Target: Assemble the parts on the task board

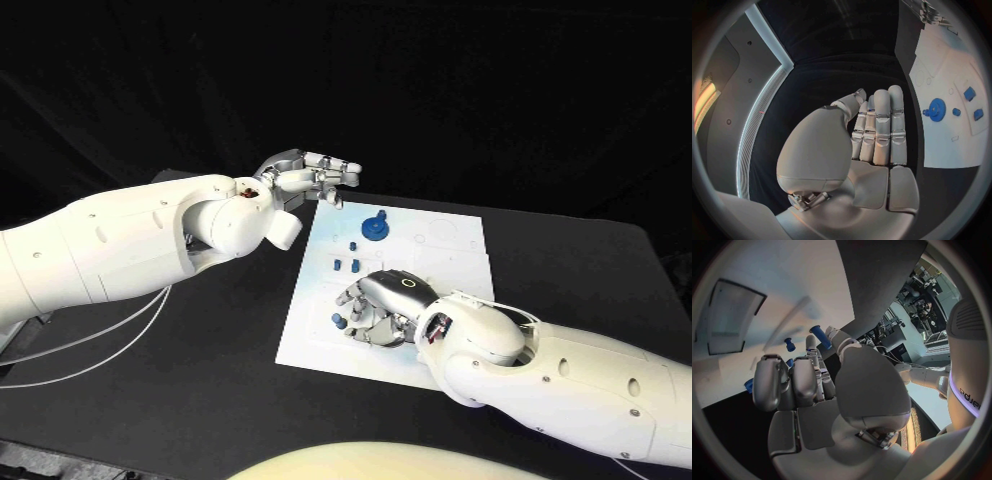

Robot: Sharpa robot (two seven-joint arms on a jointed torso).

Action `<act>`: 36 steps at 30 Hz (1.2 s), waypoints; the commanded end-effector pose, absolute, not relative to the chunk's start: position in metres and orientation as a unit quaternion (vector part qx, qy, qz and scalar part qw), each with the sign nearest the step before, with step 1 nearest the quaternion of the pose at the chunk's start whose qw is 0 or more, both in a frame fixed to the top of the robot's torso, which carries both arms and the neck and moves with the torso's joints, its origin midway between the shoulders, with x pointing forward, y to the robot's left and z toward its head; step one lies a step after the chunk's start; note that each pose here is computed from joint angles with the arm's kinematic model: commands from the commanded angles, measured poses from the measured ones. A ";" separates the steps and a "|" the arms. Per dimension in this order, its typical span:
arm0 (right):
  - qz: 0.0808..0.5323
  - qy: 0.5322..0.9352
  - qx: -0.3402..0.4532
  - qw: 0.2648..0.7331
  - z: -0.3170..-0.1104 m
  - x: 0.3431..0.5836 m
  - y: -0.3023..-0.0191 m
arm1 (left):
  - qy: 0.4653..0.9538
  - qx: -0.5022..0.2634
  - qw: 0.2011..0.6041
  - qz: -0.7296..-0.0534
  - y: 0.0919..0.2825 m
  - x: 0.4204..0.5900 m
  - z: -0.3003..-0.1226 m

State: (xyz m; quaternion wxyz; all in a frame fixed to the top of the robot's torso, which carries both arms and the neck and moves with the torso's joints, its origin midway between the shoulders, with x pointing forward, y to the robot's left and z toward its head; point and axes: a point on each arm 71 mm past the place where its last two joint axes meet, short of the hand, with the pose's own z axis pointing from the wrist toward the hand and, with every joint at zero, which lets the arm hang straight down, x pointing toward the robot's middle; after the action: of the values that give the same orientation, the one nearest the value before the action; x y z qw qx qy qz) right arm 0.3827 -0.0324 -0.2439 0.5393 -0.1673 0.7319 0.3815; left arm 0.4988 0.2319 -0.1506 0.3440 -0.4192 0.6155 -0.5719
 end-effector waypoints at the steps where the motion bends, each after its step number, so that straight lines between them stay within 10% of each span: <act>1: 0.403 0.706 -0.143 0.564 -0.234 0.379 -0.039 | 0.616 -0.417 0.338 -0.577 0.231 0.499 -0.150; 8: 0.405 0.702 -0.078 0.581 -0.209 0.383 -0.084 | 0.616 -0.418 0.340 -0.575 0.233 0.498 -0.150; 22: 0.264 0.771 0.047 0.577 -0.203 0.385 -0.209 | 0.618 -0.421 0.341 -0.570 0.238 0.496 -0.154; 36: 0.200 0.797 0.059 0.567 -0.233 0.372 -0.218 | 0.619 -0.421 0.338 -0.571 0.239 0.495 -0.155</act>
State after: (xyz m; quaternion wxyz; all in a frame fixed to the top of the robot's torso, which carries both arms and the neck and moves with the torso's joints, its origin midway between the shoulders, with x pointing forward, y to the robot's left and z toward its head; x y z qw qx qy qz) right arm 0.3712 -0.2172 -0.2302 0.5639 0.0596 0.7926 0.2242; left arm 0.4963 0.2413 -0.1560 0.3462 -0.4250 0.6187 -0.5628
